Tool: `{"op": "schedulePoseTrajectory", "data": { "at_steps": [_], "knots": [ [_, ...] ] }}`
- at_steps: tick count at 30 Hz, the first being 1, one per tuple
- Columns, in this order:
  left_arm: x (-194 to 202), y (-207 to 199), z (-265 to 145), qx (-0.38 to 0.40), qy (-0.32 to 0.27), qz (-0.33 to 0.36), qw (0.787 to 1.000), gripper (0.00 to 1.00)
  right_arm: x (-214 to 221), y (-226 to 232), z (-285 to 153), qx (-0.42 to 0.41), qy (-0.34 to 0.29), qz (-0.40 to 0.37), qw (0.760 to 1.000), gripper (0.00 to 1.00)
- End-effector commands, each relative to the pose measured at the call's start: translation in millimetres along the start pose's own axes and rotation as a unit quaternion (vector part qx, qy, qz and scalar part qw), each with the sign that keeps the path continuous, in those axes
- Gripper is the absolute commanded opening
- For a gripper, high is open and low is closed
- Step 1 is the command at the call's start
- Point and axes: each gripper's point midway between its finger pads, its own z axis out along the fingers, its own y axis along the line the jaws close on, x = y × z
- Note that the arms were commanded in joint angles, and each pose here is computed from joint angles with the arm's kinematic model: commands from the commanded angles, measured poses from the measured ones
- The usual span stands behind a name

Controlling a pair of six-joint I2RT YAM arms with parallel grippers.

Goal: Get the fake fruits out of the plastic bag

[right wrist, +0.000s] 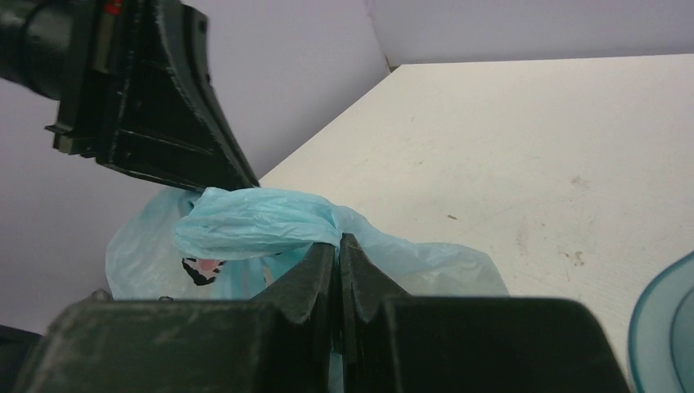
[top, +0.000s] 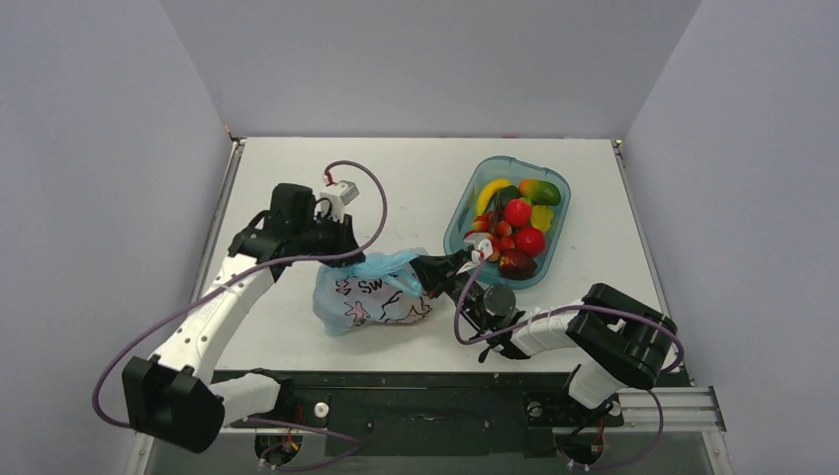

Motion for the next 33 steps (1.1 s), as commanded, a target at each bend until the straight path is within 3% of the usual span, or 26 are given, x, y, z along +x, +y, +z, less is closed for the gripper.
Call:
{"op": "schedulePoseTrajectory", "data": {
  "at_steps": [1,2,6,12,16,18,23,24,25,26,27,28,29,30,33],
  "knots": [
    [-52.3,34.1,-44.2,-0.163,-0.202,-0.072,0.963,0.0,-31.6,-16.6,0.2,0.061,-0.054,0.027,0.996,0.0],
    [-59.9,41.6,-68.9,-0.203,-0.267,-0.12,0.935,0.0,-29.2,-20.8,-0.6,0.072,-0.05,0.026,0.996,0.0],
    [-59.9,56.3,-106.2,-0.226,-0.414,-0.212,0.856,0.0,-25.0,-28.8,-2.1,0.09,-0.052,0.031,0.994,0.0],
    [-50.4,69.8,-149.1,-0.229,-0.535,-0.294,0.758,0.0,-19.5,-27.0,-1.3,0.082,-0.052,0.047,0.994,0.0],
    [-44.6,69.6,-162.7,-0.198,-0.587,-0.313,0.72,0.0,-16.6,-22.9,-0.5,0.073,-0.049,0.063,0.994,0.0],
    [-42.0,69.2,-163.0,-0.185,-0.599,-0.315,0.713,0.0,-13.7,-22.7,-0.5,0.072,-0.046,0.064,0.994,0.0],
    [-49.5,51.8,-156.1,-0.144,-0.594,-0.276,0.742,0.0,-10.4,-11.0,4.7,0.051,-0.001,0.021,0.998,0.02],
    [-51.2,46.4,-153.4,-0.133,-0.588,-0.268,0.752,0.0,6.3,-19.7,1.1,0.075,0.046,-0.002,0.996,0.11],
    [-53.5,42.5,-152.4,-0.129,-0.583,-0.259,0.759,0.0,1.3,-20.7,0.1,0.092,0.055,-0.011,0.994,0.28],
    [-54.7,36.2,-148.5,-0.116,-0.574,-0.25,0.771,0.0,16.5,-29.5,-1.2,0.123,0.118,-0.037,0.985,0.35],
    [-55.8,34.0,-146.9,-0.116,-0.567,-0.245,0.778,0.0,-6.7,-22.2,11.2,0.131,0.113,-0.049,0.984,0.44],
    [-56.6,29.6,-144.5,-0.108,-0.56,-0.239,0.786,0.0,12.4,-34.2,-4.5,0.16,0.181,-0.077,0.967,0.48],
    [-57.4,28.1,-143.3,-0.106,-0.556,-0.237,0.79,0.0,-7.0,-29.0,0.9,0.168,0.174,-0.098,0.965,0.59],
    [-57.5,25.6,-140.5,-0.1,-0.55,-0.234,0.795,0.0,0.9,-37.0,-13.0,0.186,0.218,-0.125,0.95,0.63],
    [-56.4,24.6,-131.9,-0.09,-0.539,-0.238,0.803,0.0,-32.1,-19.2,-12.5,0.155,0.237,-0.222,0.933,0.76]
  ]
}}
